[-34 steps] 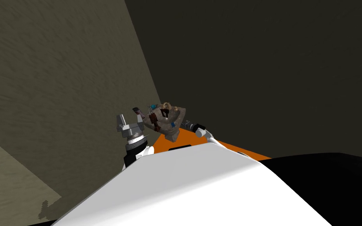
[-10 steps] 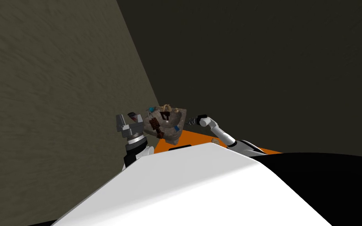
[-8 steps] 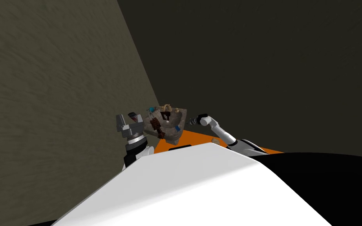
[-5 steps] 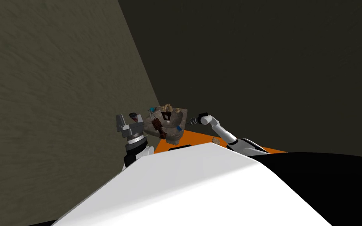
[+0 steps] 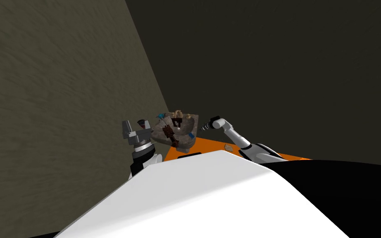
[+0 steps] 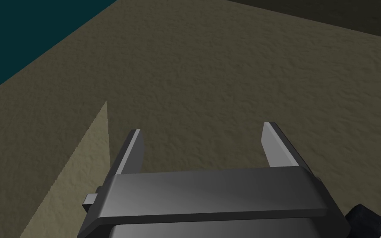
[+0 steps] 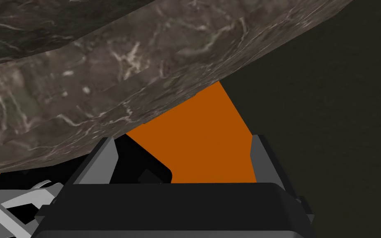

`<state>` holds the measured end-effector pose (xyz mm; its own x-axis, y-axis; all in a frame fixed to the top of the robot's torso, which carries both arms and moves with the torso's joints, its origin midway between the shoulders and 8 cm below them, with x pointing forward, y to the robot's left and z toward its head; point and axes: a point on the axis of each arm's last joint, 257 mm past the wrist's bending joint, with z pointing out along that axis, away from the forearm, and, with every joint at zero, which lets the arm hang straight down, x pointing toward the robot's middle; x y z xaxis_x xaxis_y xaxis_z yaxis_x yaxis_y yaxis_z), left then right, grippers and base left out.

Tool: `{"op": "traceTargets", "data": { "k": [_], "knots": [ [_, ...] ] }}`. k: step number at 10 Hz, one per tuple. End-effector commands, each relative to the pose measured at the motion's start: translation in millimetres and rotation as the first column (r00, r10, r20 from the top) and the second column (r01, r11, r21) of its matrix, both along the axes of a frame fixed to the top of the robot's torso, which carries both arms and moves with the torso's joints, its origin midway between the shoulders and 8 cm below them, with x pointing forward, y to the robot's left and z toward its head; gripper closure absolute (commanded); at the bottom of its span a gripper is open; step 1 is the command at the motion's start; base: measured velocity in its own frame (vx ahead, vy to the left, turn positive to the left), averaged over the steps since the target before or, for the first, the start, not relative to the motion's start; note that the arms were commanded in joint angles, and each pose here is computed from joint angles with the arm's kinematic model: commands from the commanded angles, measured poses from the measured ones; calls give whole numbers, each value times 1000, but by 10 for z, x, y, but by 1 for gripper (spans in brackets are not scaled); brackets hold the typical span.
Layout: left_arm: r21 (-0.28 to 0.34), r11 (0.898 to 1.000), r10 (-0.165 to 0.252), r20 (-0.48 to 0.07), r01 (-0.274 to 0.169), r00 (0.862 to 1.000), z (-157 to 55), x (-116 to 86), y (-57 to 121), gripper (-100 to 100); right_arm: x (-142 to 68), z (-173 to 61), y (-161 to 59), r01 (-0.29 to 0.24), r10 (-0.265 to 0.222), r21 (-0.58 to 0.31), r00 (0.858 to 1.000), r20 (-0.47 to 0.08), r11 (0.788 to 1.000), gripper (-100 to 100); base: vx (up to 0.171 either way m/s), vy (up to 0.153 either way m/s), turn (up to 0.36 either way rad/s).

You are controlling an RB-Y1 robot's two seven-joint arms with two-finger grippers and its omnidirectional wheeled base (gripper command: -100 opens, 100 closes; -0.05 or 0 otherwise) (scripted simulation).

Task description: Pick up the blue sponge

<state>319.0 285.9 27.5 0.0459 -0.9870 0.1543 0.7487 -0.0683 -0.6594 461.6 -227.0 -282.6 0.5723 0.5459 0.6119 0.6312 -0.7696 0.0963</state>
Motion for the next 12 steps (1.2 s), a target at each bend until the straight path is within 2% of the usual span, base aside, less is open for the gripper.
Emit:
{"op": "traceTargets", "data": {
  "k": [1, 2, 3, 5, 6, 7, 8, 10, 11, 12],
  "knots": [
    [0, 1000, 0, 0, 0, 1000, 0, 0, 0, 0, -38, -8, -73, 4, -5, -24, 1000, -31, 1000, -100, 10, 131, -60],
    [0, 1000, 0, 0, 0, 1000, 0, 0, 0, 0, -80, -40, -89, 2, -3, -33, 999, -50, 999, -100, 9, 61, 2],
    [0, 1000, 0, 0, 0, 1000, 0, 0, 0, 0, -30, 54, -219, 21, -23, -51, 998, -52, 998, -100, 23, 97, -54],
    [0, 1000, 0, 0, 0, 1000, 0, 0, 0, 0, -109, 0, -248, 15, -21, -67, 996, -87, 998, -100, 16, 79, -21],
    [0, 1000, 0, 0, 0, 1000, 0, 0, 0, 0, -77, 88, -378, 35, -43, -85, 995, -95, 996, -100, 3, 101, -48],
    [0, 1000, 0, 0, 0, 1000, 0, 0, 0, 0, -133, 54, -399, 31, -42, -96, 992, -119, 995, -100, 18, 116, -47],
    [0, 1000, 0, 0, 0, 1000, 0, 0, 0, 0, -91, 153, -514, 52, -65, -109, 991, -120, 993, -100, 35, 163, -56],
    [0, 1000, 0, 0, 0, 1000, 0, 0, 0, 0, -181, 102, -548, 45, -65, -126, 985, -158, 991, -100, 4, 105, -19],
    [0, 1000, 0, 0, 0, 1000, 0, 0, 0, 0, -166, 190, -659, 65, -88, -140, 982, -167, 988, -100, 4, 112, -40],
    [0, 1000, 0, 0, 0, 1000, 0, 0, 0, 0, -225, 161, -681, 60, -89, -151, 978, -191, 987, -100, 15, 113, -42]
  ]
}}
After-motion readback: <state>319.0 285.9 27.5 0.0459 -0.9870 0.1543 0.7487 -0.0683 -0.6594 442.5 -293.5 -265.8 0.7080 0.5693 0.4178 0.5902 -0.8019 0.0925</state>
